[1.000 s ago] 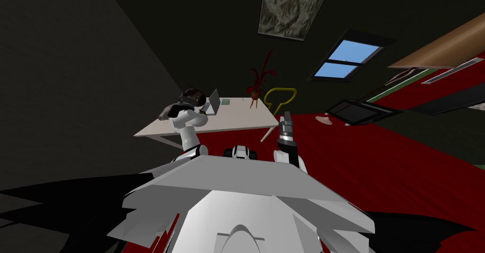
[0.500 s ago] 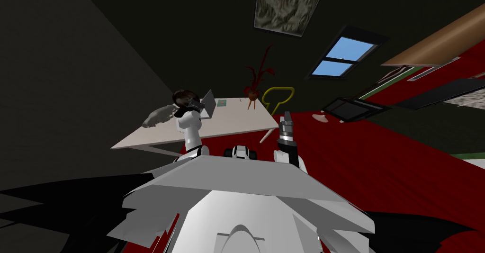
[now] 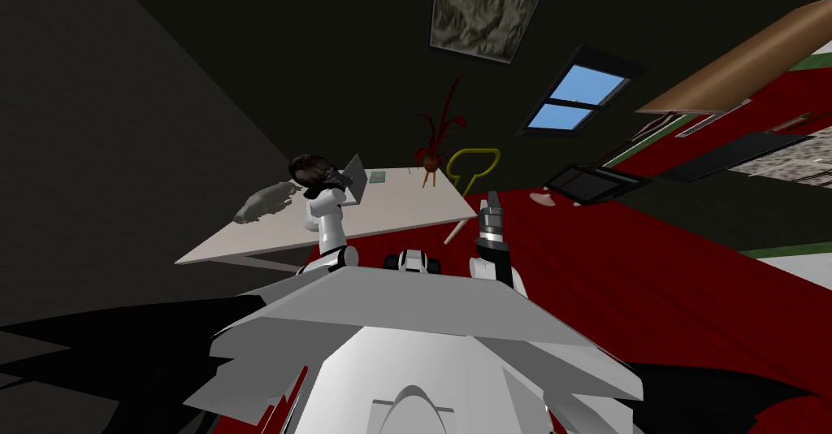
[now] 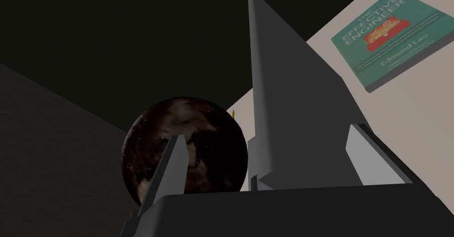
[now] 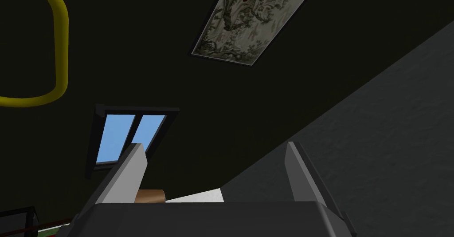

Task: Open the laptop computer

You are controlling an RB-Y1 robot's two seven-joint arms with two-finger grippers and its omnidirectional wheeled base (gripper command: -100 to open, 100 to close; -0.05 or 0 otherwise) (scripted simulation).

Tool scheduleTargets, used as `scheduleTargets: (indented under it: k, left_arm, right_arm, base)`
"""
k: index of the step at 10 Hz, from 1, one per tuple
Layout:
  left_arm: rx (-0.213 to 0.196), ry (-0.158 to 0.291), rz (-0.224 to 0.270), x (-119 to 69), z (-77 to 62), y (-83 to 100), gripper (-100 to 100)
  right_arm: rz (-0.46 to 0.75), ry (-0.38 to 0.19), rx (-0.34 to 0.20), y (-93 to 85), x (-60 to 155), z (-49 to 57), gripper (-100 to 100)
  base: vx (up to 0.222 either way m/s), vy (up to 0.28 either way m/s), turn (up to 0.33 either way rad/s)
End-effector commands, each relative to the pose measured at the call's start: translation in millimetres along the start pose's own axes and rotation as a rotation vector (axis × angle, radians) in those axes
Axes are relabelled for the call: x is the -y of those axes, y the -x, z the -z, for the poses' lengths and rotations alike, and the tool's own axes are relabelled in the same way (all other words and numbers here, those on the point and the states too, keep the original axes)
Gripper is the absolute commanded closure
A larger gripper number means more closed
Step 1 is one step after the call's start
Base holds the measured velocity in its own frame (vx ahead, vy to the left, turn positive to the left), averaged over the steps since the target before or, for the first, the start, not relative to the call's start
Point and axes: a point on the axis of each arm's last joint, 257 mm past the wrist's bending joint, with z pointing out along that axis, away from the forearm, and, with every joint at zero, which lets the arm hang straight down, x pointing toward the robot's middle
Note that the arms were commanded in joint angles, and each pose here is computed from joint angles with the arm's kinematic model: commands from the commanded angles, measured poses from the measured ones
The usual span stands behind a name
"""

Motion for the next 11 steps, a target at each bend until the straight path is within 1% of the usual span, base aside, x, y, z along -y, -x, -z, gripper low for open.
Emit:
scheduleTargets:
  k: [1, 2, 3, 4, 5, 6, 7, 8, 9, 10, 11]
  left_arm:
    - [0.008, -0.025, 0.001, 13.0, -13.9, 3.5, -100]
    - [0.026, -0.005, 0.004, 2.8, -16.0, 12.7, -100]
    - [0.020, -0.034, 0.002, 17.6, -24.2, 8.9, -100]
    - [0.037, -0.015, 0.005, 8.1, -26.0, 17.6, -100]
    - [0.030, -0.045, 0.002, 23.6, -33.9, 13.4, -100]
    - [0.047, -0.025, 0.005, 13.9, -35.6, 22.4, -100]
    - [0.039, -0.057, 0.003, 30.6, -43.0, 17.3, -100]
    - [0.055, -0.040, 0.006, 21.7, -44.4, 25.6, -100]
    - [0.057, -0.037, 0.006, 20.2, -44.7, 27.0, -100]
    - [0.051, -0.066, 0.005, 36.0, -51.9, 23.1, -100]
    - [0.065, -0.051, 0.007, 28.3, -53.0, 30.3, -100]
  right_arm:
    - [0.000, 0.000, 0.000, 0.0, 0.0, 0.0, 0]
    - [0.000, 0.000, 0.000, 0.0, 0.0, 0.0, 0]
    - [0.000, 0.000, 0.000, 0.0, 0.1, 0.1, 0]
    - [0.000, 0.000, 0.000, 0.0, 0.0, 0.0, 0]
    - [0.000, 0.000, 0.000, 0.0, 0.1, 0.1, 0]
    - [0.000, 0.000, 0.000, 0.0, 0.0, 0.0, 0]
    - [0.000, 0.000, 0.000, 0.0, 0.1, 0.1, 0]
    - [0.000, 0.000, 0.000, 0.0, 0.0, 0.0, 0]
    - [0.000, 0.000, 0.000, 0.0, 0.1, 0.1, 0]
    - [0.000, 0.000, 0.000, 0.1, 0.1, 0.1, 0]
    - [0.000, 0.000, 0.000, 0.0, 0.0, 0.0, 0]
  base:
    - [-0.072, -0.001, -0.113]
    - [-0.058, 0.009, -0.045]
    - [-0.052, -0.005, -0.089]
    - [-0.043, 0.002, -0.049]
    - [-0.054, 0.008, -0.085]
    - [-0.053, 0.009, -0.063]
    - [-0.071, -0.003, -0.107]
    - [-0.054, -0.006, -0.049]
    - [-0.017, -0.004, 0.013]
    - [-0.033, -0.006, -0.099]
    - [-0.040, -0.001, -0.058]
